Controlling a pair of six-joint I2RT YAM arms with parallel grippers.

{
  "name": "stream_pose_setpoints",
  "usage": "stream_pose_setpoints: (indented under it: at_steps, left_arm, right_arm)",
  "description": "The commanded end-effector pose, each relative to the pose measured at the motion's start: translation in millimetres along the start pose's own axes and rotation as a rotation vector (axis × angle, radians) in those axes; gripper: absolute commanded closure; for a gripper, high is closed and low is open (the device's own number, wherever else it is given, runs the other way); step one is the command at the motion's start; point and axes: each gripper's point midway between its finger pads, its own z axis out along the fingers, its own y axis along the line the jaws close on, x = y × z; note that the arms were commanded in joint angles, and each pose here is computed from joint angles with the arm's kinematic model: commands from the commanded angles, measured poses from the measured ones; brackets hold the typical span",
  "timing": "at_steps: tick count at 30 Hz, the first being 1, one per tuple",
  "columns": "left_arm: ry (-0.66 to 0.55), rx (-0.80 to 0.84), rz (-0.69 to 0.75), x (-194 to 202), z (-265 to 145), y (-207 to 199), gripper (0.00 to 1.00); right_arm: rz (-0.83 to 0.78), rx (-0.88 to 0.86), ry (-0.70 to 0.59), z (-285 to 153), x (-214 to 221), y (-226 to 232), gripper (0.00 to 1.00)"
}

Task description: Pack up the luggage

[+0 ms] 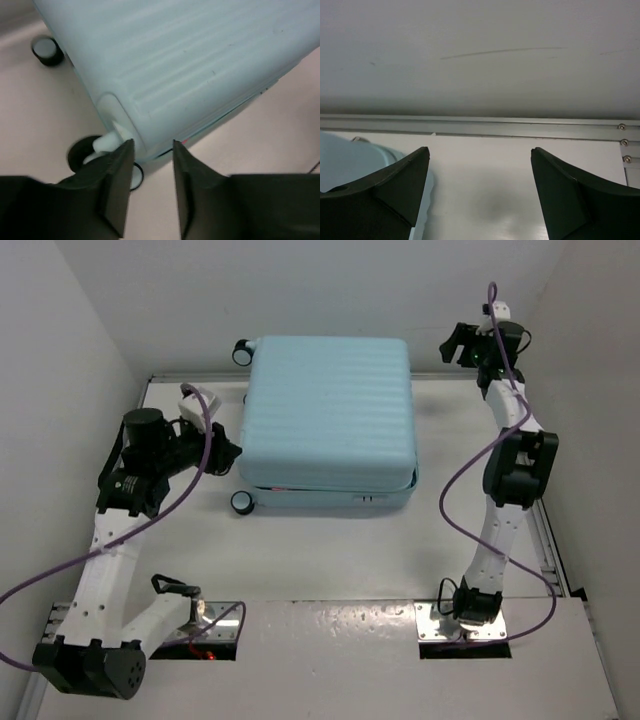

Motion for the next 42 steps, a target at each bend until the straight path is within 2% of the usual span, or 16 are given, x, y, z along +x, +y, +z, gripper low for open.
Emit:
stream_pose_setpoints:
  at_steps: [1,6,8,12,16,18,21,26,27,28,29,30,32,34,35,42]
  left_arm:
    - [-0.027,-0.021,-0.094,-2.3,-2.2,-2.2,0.63]
    - [-0.028,0.211,0.024,13.2,5.3,-57.7,0.74]
    - [0.049,0.249,0.098,33.0,13.9,-70.5,0.76]
    - [0.181,0.306,0.197,54.2,32.5,-83.3,0.76]
    - [0.209,0.371,0.228,60.9,37.7,-100.9,0.76]
    - [0.25,0.346,0.228,72.0,37.1,-97.8,0.76]
    - [0.292,0.265,0.239,85.0,36.3,-84.7,0.67]
    - [0.398,0.189,0.207,116.3,28.7,-71.7,0.67]
    - [0.431,0.121,0.187,123.5,30.2,-61.1,0.67]
    - [0.447,0.079,0.158,128.4,29.5,-53.8,0.68]
    - [0.473,0.024,0.111,135.7,29.9,-40.4,0.7]
    - [0.506,-0.047,0.091,142.2,31.6,-26.4,0.73]
    - [0.548,-0.151,0.064,150.7,31.2,-3.2,0.76]
    - [0.578,-0.194,0.037,156.0,33.6,9.2,0.78]
    - [0.556,-0.209,0.032,149.9,37.6,15.2,0.78]
    - [0.499,-0.28,-0.116,140.1,86.0,56.8,0.78]
  right_arm:
    - [-0.005,0.077,-0.024,23.0,-7.5,3.0,0.18]
    - [-0.065,0.024,-0.138,68.2,22.5,21.7,0.19]
    - [-0.062,-0.022,-0.163,87.4,35.5,33.6,0.19]
    - [-0.057,-0.078,-0.147,119.9,64.2,55.5,0.19]
    - [-0.007,-0.187,-0.076,124.9,103.0,85.9,0.21]
    - [0.042,-0.306,0.0,111.4,123.0,111.2,0.25]
    - [0.127,-0.508,0.12,81.4,138.3,149.7,0.35]
    - [0.291,-0.762,0.303,26.8,148.7,192.0,0.53]
    - [0.291,-0.849,0.339,9.0,153.5,218.9,0.58]
    - [0.311,-0.852,0.378,-0.1,169.7,220.3,0.6]
    - [0.286,-0.874,0.35,-11.4,148.3,226.8,0.62]
    - [0.304,-0.89,0.413,-27.2,176.2,231.4,0.66]
    - [0.258,-0.915,0.396,-45.2,160.5,239.4,0.69]
    - [0.28,-0.926,0.476,-67.3,189.2,246.2,0.71]
    - [0.261,-0.945,0.463,-78.1,174.9,255.4,0.72]
    - [0.312,-1.006,0.637,-157.0,216.4,288.4,0.75]
